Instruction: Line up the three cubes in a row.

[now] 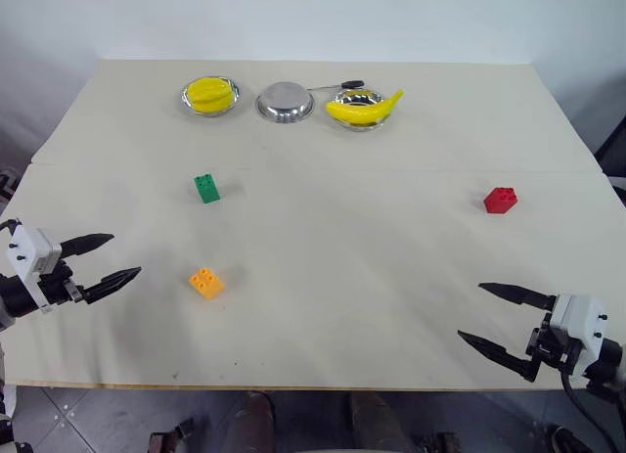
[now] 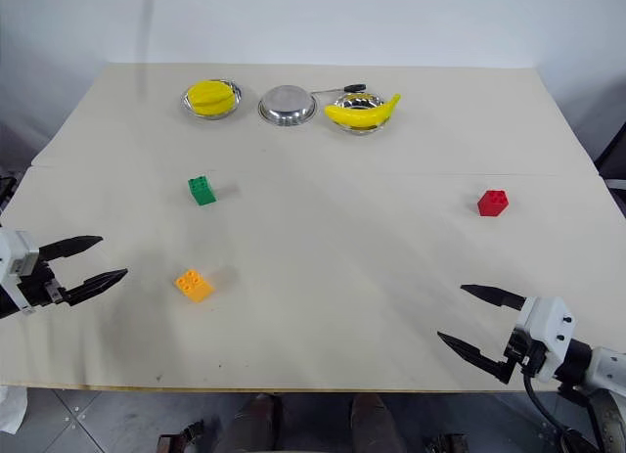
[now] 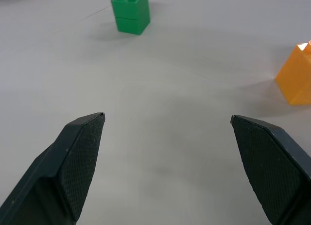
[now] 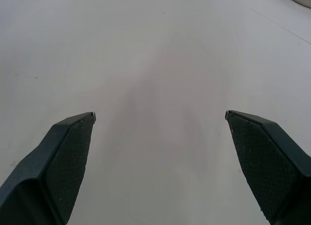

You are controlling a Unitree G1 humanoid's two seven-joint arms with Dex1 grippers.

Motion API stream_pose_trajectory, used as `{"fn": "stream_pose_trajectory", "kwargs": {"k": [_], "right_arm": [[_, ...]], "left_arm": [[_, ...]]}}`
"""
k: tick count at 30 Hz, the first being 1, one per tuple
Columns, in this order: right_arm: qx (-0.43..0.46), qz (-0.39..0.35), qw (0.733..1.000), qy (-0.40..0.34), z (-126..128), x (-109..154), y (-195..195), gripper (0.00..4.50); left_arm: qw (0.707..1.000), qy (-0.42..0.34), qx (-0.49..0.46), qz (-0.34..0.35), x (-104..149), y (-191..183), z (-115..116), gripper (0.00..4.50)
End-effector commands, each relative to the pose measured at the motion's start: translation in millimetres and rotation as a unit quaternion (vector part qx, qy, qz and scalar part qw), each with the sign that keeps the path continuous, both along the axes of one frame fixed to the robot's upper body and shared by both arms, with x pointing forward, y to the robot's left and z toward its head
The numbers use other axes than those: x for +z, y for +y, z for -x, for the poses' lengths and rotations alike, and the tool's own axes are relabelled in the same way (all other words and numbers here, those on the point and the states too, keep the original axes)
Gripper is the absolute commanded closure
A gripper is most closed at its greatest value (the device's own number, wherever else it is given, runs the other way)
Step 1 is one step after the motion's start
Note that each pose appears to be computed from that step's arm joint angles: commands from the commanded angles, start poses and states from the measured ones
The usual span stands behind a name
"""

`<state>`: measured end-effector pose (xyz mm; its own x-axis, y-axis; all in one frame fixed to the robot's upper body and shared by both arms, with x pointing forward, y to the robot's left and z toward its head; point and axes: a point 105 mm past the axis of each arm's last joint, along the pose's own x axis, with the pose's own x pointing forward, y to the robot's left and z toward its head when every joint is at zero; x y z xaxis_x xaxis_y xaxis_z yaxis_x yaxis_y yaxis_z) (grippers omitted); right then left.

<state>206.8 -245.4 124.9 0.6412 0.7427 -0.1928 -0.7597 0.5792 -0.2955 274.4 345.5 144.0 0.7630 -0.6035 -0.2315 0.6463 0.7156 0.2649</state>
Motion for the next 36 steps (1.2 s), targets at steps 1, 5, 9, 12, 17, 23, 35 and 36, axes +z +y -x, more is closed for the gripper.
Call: {"fn": "stream_pose_trajectory", "kwargs": {"k": [1, 5, 9, 12, 17, 23, 35, 36], "right_arm": [[-0.003, -0.004, 1.0, -0.015, 1, 4, -1, 0.0], [-0.01, -0.006, 1.0, -0.022, 0, 4, -2, 0.0], [-0.091, -0.03, 0.994, -0.047, 1, 11, -19, 0.0], [-0.189, -0.051, 0.979, -0.062, 14, 11, -45, 0.0], [-0.268, -0.075, 0.958, -0.066, 27, 5, -62, 0.0], [-0.323, -0.086, 0.941, -0.054, 18, -6, -68, 0.0], [-0.431, -0.107, 0.896, -0.023, -112, 34, -72, 0.0], [-0.433, -0.112, 0.894, -0.019, -122, 38, -68, 0.0]], "left_arm": [[1.0, -0.015, -0.004, -0.012, 12, 2, 2, 0.1], [0.999, -0.033, -0.002, 0.008, 19, 1, 0, 0.1], [0.988, -0.05, -0.133, 0.063, 42, -53, -3, 0.1], [0.967, -0.052, -0.245, 0.051, 44, -109, -4, 0.1], [0.947, -0.059, -0.313, 0.048, 43, -148, -2, 0.1], [0.944, -0.059, -0.32, 0.055, 36, -157, -3, 0.1], [0.949, -0.071, -0.302, 0.06, 39, -158, -8, 0.1], [0.95, -0.071, -0.299, 0.06, 39, -157, -8, 0.1]]}}
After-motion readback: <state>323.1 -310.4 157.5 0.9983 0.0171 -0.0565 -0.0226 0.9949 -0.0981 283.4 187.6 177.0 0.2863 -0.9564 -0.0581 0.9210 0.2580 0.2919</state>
